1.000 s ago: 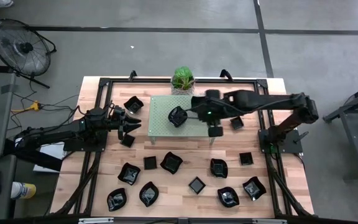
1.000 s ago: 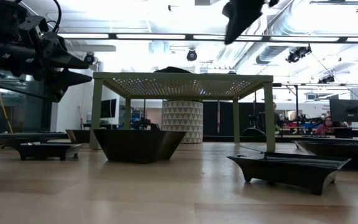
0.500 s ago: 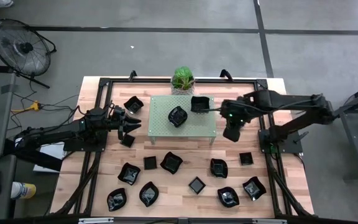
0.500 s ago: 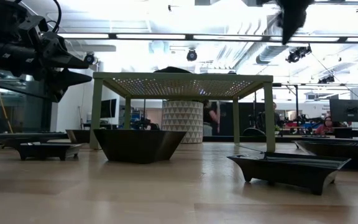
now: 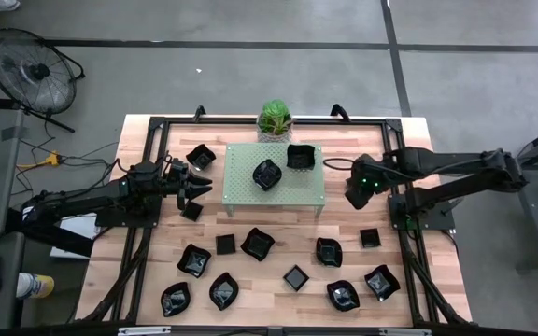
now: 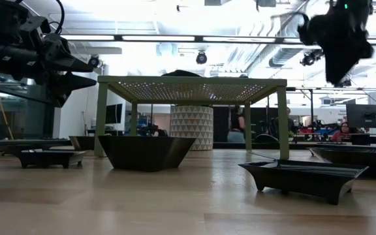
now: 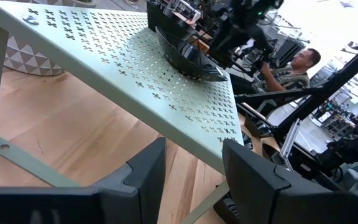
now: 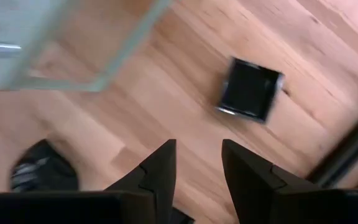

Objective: Pick & Place Mini shaped plates
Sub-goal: Put the black square plate on the shelf

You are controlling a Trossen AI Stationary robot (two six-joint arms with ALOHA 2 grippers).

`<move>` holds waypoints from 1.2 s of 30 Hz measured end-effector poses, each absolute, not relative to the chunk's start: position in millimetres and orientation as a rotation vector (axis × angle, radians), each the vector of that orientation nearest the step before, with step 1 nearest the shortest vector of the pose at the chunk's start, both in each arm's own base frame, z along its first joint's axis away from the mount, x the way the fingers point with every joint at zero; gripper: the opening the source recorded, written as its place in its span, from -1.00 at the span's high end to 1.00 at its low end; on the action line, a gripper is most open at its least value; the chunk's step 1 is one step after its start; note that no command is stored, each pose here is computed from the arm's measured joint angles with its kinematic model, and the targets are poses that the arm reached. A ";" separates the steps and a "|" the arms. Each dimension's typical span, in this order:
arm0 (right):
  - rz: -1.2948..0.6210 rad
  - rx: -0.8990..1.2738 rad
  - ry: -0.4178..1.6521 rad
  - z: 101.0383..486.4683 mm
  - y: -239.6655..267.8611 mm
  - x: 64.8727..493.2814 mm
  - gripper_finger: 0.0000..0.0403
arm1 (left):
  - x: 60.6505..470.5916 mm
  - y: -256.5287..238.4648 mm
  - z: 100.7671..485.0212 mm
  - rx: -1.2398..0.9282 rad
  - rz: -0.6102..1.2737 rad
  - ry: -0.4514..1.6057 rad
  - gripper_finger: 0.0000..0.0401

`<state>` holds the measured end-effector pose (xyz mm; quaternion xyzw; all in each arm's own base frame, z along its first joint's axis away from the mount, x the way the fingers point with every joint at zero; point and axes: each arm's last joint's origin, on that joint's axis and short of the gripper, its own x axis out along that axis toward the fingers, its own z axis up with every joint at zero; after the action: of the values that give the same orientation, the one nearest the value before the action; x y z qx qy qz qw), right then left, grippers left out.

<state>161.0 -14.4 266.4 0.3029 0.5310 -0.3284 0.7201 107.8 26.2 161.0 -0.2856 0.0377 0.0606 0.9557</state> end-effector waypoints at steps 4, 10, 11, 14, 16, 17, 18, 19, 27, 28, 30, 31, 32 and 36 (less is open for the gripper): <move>-0.778 0.714 1.219 246.2 -20.8 155.4 0.39 | 107.8 26.2 160.9 -0.580 0.123 0.076 0.22; -0.729 0.783 1.195 224.1 -25.8 163.4 0.39 | 107.8 26.2 160.9 -0.580 0.124 0.076 0.22; -0.709 0.779 1.202 220.1 -26.3 166.3 0.39 | 107.8 26.2 160.9 -0.580 0.124 0.076 0.22; -0.679 0.750 1.229 208.5 -29.2 177.7 0.39 | 107.8 26.2 160.8 -0.580 0.125 0.076 0.22; -0.711 0.743 1.268 200.6 -33.4 184.4 0.39 | 107.7 26.3 160.9 -0.580 0.127 0.075 0.22; -0.737 0.738 1.288 197.1 -35.8 187.3 0.39 | 107.7 26.3 160.9 -0.580 0.127 0.075 0.22; -0.763 0.735 1.304 193.7 -38.7 190.9 0.39 | 107.8 26.3 160.8 -0.580 0.127 0.076 0.22; -0.783 0.732 1.320 190.6 -41.2 194.5 0.39 | 107.8 26.3 160.9 -0.580 0.127 0.076 0.22; -0.906 0.694 1.431 165.3 -56.7 213.5 0.39 | 107.8 26.3 160.8 -0.580 0.127 0.076 0.22; -0.924 0.687 1.434 162.9 -57.9 214.2 0.39 | 107.7 26.3 160.9 -0.580 0.126 0.075 0.22; -0.953 0.690 1.427 161.3 -59.2 214.7 0.39 | 107.8 26.3 160.9 -0.580 0.126 0.076 0.22; -0.950 0.689 1.422 161.5 -59.3 215.1 0.39 | 107.8 26.2 161.0 -0.580 0.126 0.075 0.22; -0.945 0.692 1.413 162.0 -59.3 215.6 0.39 | 107.8 26.2 161.0 -0.579 0.126 0.075 0.22; -0.909 0.732 1.388 168.4 -57.7 214.4 0.39 | 107.8 26.2 160.9 -0.580 0.126 0.076 0.22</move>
<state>214.4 -57.7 168.4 0.3177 0.6027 -0.3949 0.6164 107.8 26.2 160.9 -0.2856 0.0372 0.0621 0.9556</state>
